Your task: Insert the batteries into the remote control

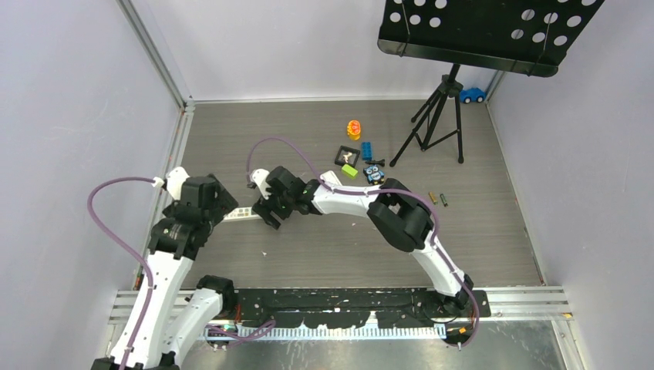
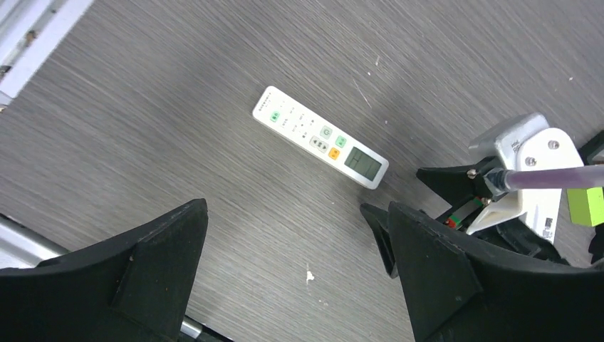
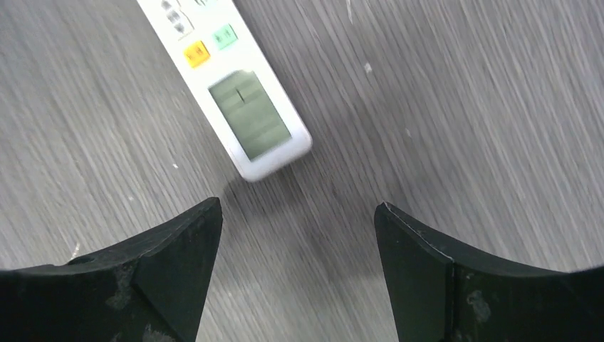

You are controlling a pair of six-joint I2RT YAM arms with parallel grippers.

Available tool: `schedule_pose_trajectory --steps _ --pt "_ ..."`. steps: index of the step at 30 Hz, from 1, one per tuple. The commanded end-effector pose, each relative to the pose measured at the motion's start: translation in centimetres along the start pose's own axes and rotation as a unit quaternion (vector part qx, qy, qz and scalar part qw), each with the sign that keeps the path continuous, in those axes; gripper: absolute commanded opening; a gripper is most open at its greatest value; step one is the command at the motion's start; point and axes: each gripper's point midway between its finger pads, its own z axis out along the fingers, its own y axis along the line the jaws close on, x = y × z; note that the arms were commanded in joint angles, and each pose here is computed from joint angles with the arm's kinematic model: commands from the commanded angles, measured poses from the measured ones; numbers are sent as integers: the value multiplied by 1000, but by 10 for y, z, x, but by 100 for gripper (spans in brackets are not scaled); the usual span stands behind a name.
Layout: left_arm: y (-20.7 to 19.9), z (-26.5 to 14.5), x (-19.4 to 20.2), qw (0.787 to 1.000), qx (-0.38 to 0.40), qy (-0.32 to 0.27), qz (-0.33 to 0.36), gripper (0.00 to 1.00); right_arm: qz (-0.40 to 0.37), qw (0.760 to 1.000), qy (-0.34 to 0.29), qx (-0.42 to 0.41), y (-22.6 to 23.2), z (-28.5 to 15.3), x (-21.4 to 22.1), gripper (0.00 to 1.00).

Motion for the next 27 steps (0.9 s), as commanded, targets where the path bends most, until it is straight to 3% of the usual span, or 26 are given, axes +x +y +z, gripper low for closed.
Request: schedule_pose_trajectory --steps 1,15,19,21,24,27 --pt "21 -18 -16 999 -31 -34 -5 100 -47 995 -57 -69 13 8 -38 83" --pt "32 -43 -26 998 -15 -60 -12 100 -136 988 -36 -66 25 59 -19 76" --pt "32 -47 -29 997 -9 -68 -19 100 -125 991 -48 9 15 63 -31 58" --pt "31 -49 -30 997 -3 -74 -26 100 -97 993 -56 38 7 56 -40 39" --pt "29 -51 -33 996 7 -83 -32 100 -58 994 -81 42 8 40 -55 19" --pt "25 -51 -34 995 19 -89 -35 100 -1 992 -113 54 1 14 -74 14"
